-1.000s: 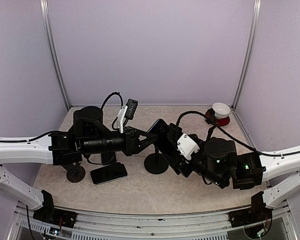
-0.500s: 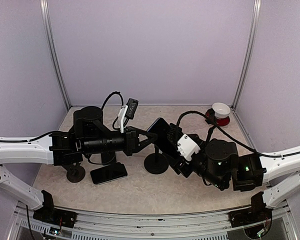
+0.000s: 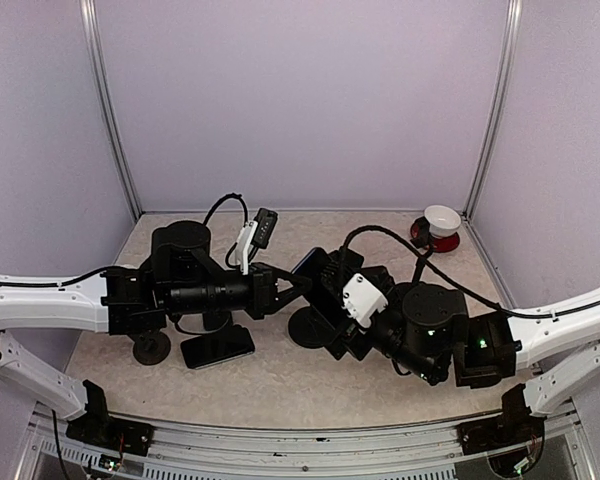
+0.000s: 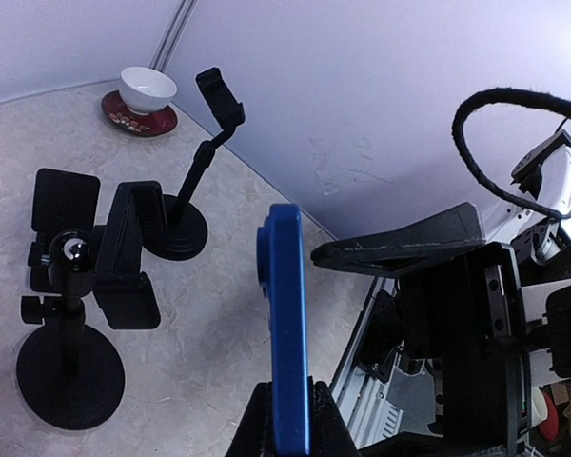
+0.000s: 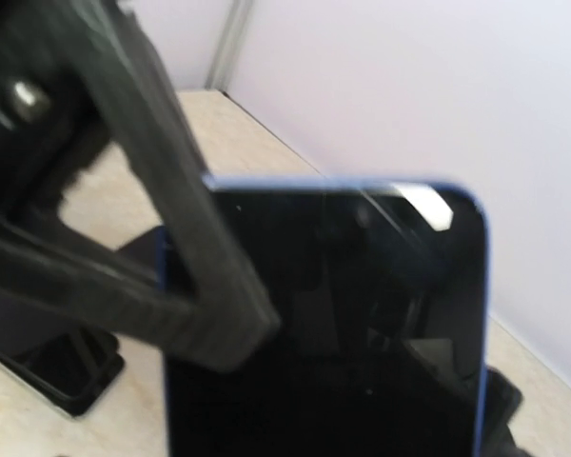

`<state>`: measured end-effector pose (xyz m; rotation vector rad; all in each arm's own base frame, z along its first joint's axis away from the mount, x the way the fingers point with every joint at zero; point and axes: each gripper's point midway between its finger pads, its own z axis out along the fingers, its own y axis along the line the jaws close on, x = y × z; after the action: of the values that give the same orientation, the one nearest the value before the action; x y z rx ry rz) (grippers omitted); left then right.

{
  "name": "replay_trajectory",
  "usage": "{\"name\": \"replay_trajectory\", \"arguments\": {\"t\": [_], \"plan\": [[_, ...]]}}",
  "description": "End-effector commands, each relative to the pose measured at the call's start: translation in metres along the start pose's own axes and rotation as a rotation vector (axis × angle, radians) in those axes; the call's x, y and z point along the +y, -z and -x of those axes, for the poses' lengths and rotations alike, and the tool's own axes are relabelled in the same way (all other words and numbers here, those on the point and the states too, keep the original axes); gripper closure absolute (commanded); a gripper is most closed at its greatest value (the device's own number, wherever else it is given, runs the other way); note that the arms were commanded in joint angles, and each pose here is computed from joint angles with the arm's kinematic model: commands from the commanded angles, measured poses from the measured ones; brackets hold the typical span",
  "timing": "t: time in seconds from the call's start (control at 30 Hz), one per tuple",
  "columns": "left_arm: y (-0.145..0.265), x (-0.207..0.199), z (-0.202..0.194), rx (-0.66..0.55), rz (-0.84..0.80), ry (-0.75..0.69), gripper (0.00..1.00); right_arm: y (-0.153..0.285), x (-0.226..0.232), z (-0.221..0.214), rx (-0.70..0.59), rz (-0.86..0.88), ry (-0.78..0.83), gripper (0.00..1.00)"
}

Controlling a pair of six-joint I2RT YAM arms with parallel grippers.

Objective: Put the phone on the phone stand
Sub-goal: Pass from the right arm to the left

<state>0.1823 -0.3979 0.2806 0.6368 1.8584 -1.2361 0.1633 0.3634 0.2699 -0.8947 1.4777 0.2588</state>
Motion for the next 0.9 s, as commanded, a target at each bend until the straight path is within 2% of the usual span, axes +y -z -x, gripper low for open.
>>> {"name": "replay_trajectory", "arguments": {"t": [0.0,0.3,0.67,0.87], "plan": [[0.007,-0.010,0.017,-0.062,-0.028,-0.012,1.00,0.007,0.005,0.029,-0.087,0.065,-0.077,0.01],[0.019,-0.020,0.012,-0.018,-0.061,-0.132,1.00,0.047,0.005,0.069,-0.183,0.311,-0.182,0.00],[0.031,-0.049,-0.021,0.165,-0.231,-0.278,1.00,0.061,-0.010,0.070,-0.134,0.539,-0.357,0.00],[0.041,-0.069,-0.027,0.184,-0.307,-0.335,1.00,0.061,0.006,0.061,-0.092,0.700,-0.397,0.04]]}}
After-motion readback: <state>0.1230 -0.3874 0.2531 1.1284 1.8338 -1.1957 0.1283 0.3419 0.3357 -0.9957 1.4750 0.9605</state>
